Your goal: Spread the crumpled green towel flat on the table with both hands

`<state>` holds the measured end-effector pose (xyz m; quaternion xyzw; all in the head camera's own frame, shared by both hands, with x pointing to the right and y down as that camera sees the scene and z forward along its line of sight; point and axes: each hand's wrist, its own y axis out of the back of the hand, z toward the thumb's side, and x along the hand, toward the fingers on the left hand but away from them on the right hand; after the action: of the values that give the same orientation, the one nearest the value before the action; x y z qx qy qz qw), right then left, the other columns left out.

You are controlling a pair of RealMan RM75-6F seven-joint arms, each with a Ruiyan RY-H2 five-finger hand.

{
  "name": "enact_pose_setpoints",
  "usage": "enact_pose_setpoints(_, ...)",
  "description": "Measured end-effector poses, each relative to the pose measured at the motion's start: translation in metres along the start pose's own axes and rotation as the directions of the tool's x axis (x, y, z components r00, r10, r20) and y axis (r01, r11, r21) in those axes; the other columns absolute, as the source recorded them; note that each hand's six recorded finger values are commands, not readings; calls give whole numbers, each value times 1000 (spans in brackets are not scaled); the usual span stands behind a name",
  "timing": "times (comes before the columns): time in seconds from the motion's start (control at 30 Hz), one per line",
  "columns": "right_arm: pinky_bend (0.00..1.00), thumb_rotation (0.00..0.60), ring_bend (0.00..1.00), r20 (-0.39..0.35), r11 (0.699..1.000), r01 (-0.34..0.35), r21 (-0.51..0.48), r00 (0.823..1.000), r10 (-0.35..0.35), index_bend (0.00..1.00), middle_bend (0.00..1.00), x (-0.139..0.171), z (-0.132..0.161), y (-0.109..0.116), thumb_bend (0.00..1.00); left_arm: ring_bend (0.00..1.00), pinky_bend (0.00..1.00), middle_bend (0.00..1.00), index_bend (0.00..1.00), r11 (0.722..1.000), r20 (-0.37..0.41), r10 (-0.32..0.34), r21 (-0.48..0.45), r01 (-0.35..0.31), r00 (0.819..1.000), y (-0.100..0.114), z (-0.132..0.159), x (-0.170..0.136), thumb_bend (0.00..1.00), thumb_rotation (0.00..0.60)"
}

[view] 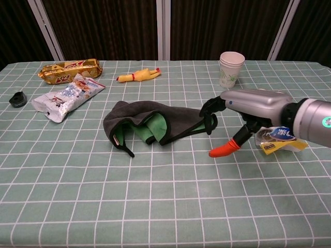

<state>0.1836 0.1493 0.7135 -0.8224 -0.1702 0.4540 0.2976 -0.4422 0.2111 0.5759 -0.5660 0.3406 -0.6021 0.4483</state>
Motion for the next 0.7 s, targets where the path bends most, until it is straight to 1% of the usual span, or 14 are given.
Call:
enact_pose_setpoints(0.07,148,394,89,13,1000,-3,-7,1000,3,488,187,-13,5,-3,41,117,253,185,154,1000,-3,-1,-1,1,1000,0,-1,0,176,600)
enact_pose_setpoints(0.23,148,388,79,45,1000,-4,-27,999,5,513,191,-43,19,-13,38,118,253,185,154,1000,-5,-4,2,4,1000,0,-2,0,174,600)
enact_pose_setpoints(0.33,148,383,76,66,999,0,-39,998,3,514,191,-58,25,-17,14,118,253,185,154,1000,-6,-4,2,4,1000,1,-3,0,170,600)
enact_pose_setpoints(0.53,149,387,76,92,999,17,-51,996,-12,514,192,-81,39,-18,10,118,253,185,154,1000,-8,-5,-1,5,1000,2,-4,0,165,600)
enact_pose_setpoints(0.63,148,380,76,102,998,26,-55,995,-20,514,195,-90,44,-18,9,118,253,185,154,1000,-7,-6,-2,6,1000,1,-4,1,164,600)
enact_pose_setpoints(0.7,148,378,76,106,999,31,-42,994,-27,520,199,-93,47,-17,9,118,253,185,154,1000,-8,-8,-4,8,1000,1,-5,1,164,600)
